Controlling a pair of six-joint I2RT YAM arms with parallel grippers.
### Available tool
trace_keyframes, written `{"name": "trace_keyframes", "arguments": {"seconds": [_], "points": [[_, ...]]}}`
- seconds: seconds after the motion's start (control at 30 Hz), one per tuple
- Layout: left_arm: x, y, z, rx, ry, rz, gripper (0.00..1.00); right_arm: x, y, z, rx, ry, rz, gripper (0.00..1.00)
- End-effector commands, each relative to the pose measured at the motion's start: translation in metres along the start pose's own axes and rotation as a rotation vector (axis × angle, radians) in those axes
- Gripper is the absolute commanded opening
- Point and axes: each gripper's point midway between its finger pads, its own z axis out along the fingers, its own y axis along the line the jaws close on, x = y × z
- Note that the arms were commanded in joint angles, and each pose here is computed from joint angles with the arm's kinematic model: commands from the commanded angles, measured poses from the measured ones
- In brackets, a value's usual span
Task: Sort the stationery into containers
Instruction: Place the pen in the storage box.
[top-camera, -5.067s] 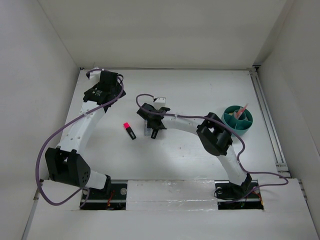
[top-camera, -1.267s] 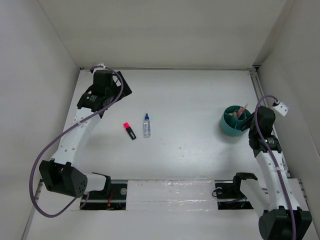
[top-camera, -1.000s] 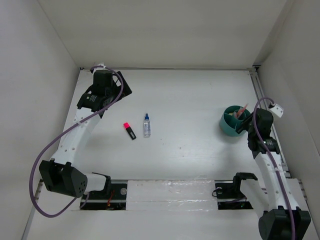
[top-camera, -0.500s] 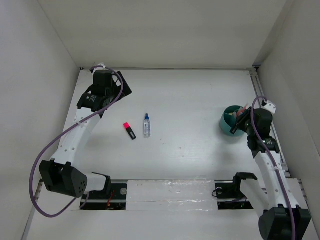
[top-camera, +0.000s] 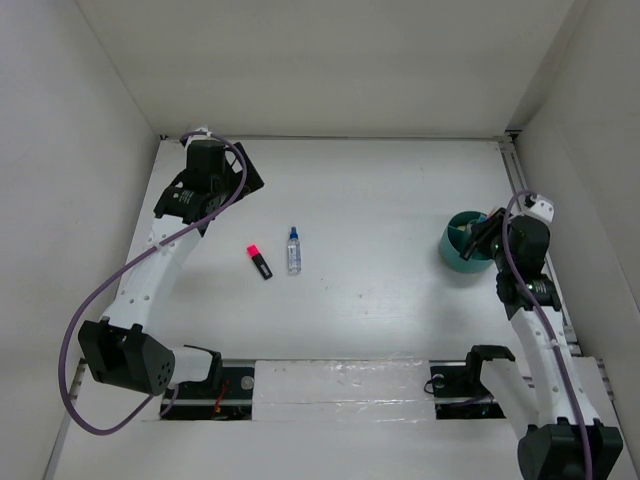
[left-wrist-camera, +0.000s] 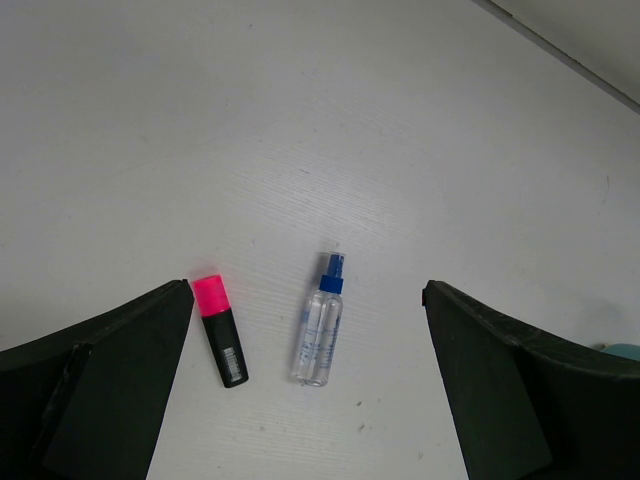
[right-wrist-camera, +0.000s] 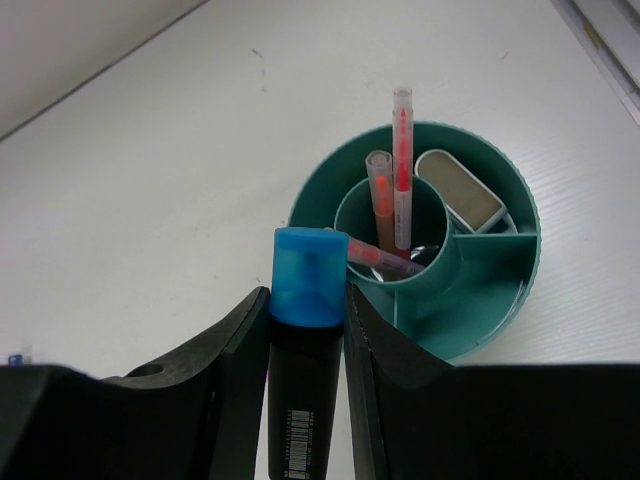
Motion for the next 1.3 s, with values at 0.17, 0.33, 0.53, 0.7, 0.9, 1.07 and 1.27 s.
{"name": "trace_keyframes", "arguments": {"seconds": [0.17, 0.33, 0.53, 0.7, 0.9, 1.07, 1.27], "points": [[-0.007, -0.004, -0.003, 0.022, -0.032, 0.005, 1.0, -0.039, 0.007, -0.001, -0.009, -0.165, 0.005, 0.0], [-0.007, -0.004, -0.003, 0.022, -0.032, 0.005, 1.0, -0.058, -0.022, -0.005, 0.15, -0.262, 0.035, 0.0], [-0.006, -0.005, -0.003, 0.029, -0.027, 0.015, 1.0, -0.076, -0.047, -0.007, 0.253, -0.344, 0.11, 0.0], [-0.008, -0.005, -0.006, 0.034, -0.035, 0.013, 1.0, -0.077, -0.072, -0.01, 0.385, -0.394, 0.147, 0.0], [-0.008, -0.005, -0.006, 0.035, -0.035, 0.013, 1.0, -0.069, -0.088, -0.007, 0.466, -0.406, 0.188, 0.0], [-0.008, -0.005, -0.006, 0.035, -0.035, 0.013, 1.0, -0.061, -0.098, -0.002, 0.52, -0.399, 0.203, 0.0], [-0.006, -0.006, -0.004, 0.042, -0.03, 0.013, 1.0, -0.049, -0.104, 0.017, 0.558, -0.358, 0.221, 0.0]]}}
